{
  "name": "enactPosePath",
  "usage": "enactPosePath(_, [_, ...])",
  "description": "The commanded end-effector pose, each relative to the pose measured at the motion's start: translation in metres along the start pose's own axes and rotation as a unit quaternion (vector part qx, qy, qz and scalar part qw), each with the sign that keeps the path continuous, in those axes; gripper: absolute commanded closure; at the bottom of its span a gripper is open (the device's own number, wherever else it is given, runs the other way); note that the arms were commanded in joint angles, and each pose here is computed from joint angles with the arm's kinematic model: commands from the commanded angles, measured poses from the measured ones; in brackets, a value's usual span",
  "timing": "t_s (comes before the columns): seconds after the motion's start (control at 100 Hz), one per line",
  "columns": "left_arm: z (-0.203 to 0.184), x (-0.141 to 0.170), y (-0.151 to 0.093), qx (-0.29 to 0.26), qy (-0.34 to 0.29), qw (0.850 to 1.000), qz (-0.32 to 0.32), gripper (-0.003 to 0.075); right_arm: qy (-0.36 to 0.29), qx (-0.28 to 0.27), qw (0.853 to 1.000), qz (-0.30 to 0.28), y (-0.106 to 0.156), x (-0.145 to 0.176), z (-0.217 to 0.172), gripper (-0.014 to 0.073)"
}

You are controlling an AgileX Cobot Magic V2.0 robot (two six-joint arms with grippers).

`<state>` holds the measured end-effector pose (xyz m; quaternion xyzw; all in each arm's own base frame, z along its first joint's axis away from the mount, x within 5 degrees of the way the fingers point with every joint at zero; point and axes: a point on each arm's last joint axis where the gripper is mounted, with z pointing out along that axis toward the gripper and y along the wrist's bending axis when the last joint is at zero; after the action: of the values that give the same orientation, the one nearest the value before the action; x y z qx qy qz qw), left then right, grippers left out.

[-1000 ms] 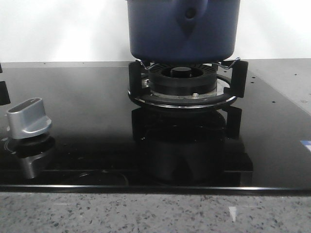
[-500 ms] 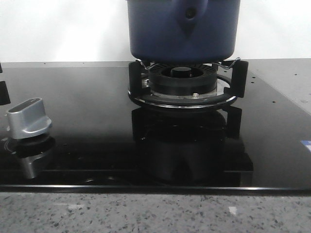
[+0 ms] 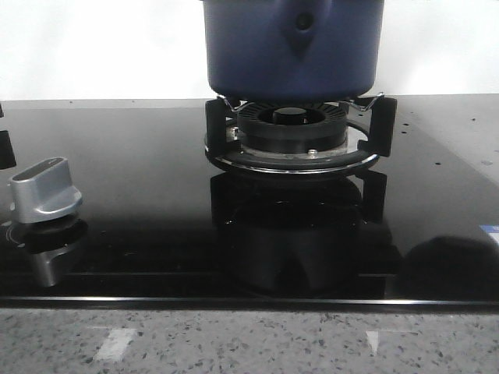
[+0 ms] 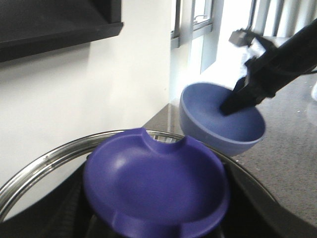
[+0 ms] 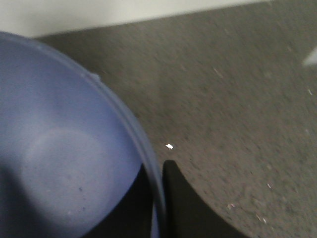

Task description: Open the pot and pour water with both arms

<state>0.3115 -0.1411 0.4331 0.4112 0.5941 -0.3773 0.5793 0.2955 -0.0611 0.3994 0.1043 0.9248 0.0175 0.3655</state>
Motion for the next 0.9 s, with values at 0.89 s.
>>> enactPosePath(0.89, [0.006,-0.036,-0.031,0.027,-0.071,0.997,0.005,0.0397,0.12,0.04,0.99,0.067,-0.048,0.053,0.079,0.0627])
